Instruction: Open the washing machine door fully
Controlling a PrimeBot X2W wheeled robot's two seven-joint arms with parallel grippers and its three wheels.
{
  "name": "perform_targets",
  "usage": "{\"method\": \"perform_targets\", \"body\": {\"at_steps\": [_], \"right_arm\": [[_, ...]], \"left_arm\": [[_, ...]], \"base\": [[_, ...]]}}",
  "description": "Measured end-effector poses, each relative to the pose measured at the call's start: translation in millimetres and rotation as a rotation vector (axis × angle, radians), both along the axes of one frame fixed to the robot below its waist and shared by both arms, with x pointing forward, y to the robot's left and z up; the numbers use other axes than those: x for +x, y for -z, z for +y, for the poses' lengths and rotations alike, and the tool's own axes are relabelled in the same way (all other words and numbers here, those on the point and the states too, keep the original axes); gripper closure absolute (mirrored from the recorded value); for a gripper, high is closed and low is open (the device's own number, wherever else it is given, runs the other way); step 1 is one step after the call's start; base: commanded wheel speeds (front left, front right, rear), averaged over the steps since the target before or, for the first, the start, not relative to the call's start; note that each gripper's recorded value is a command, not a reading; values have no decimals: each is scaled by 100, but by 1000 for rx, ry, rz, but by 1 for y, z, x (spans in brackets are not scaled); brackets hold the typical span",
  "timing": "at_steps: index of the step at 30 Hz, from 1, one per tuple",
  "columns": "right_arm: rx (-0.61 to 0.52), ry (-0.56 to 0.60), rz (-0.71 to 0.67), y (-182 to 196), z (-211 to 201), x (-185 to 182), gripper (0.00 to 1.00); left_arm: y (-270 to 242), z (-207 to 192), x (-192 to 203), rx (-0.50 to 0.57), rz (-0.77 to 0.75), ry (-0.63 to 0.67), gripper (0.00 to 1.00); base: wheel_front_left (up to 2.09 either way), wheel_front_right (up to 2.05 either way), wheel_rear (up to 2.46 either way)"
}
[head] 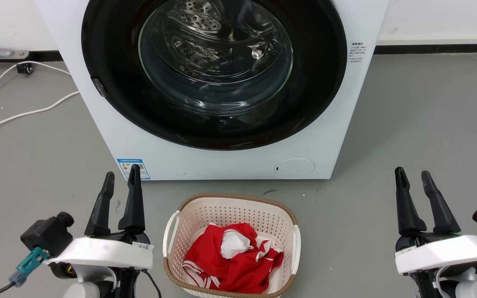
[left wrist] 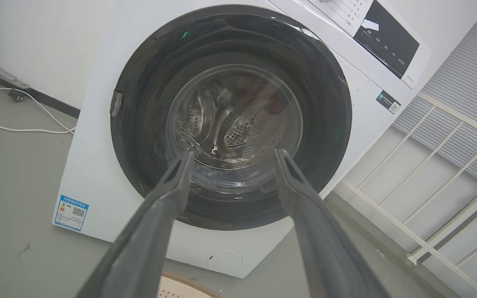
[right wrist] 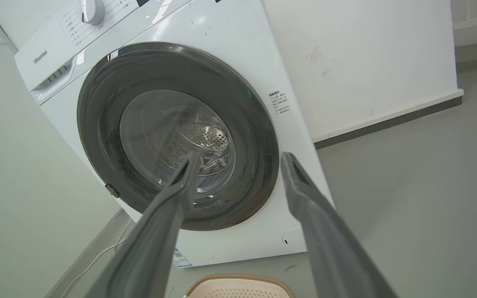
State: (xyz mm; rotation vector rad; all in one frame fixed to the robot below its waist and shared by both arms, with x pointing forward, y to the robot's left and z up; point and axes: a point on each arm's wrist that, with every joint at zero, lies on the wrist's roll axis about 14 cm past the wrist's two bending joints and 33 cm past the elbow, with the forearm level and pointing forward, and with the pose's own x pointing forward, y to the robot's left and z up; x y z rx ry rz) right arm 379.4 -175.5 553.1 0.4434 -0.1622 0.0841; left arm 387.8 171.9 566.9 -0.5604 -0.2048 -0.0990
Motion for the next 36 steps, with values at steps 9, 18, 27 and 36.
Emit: {"method": "perform_targets", "body": {"at_steps": [9,18,27,36], "right_arm": [[-102,-3,-10,-2,4,0,0],[-191,-5,-11,-2,7,0,0],[-275,-3,-12,-2,8,-3,0],[-343,2,-12,-2,8,-6,0]], "left_arm": [[1,-2,-1,126,-10,-22,0],[4,-6,-4,230,-14,-30,0],[2,-9,-7,312,-34,-38,0],[2,-12,-9,387,-51,-45,0]], "base": [[0,0,0],[0,0,0],[0,0,0],[0,0,0]]}}
